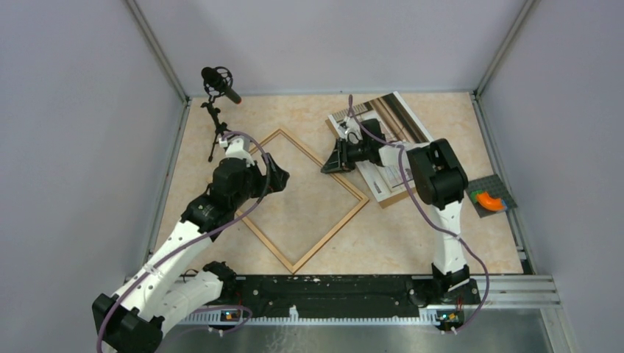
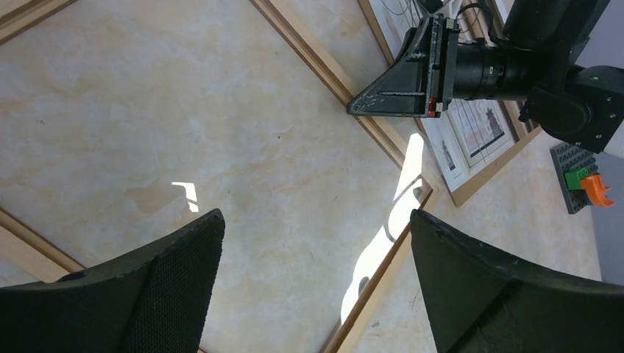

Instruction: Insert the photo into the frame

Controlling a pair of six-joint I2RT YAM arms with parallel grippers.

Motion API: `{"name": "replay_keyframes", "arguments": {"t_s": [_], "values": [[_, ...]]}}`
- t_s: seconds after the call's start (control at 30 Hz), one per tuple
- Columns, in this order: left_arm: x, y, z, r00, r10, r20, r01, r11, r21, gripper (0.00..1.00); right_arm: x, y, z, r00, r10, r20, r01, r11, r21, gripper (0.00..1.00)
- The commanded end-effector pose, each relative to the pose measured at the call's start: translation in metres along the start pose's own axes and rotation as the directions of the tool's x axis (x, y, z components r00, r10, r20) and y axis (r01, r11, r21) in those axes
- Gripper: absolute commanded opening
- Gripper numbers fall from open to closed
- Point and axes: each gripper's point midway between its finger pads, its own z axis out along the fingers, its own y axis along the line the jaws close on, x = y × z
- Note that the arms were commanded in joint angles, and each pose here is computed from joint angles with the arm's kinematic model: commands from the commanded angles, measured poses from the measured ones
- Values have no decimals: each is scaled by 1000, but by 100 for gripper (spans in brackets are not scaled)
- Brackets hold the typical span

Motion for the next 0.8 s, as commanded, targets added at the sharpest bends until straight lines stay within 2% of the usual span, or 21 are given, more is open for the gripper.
{"name": "replay_keyframes", "arguments": {"t_s": [0.0, 0.3, 0.77], "values": [[-23, -15, -10, 997, 4, 72, -8, 998, 58, 98, -10, 12, -11, 994, -105, -21, 107, 983, 149, 34], [-27, -17, -15, 996, 18, 90, -24, 997, 67, 98, -11, 21, -30, 975, -207, -80, 222, 915, 336, 50], [-24, -14, -18, 996, 37, 85, -43, 997, 66, 98, 20, 34, -38, 969, -196, -153, 235, 921, 311, 49]]}}
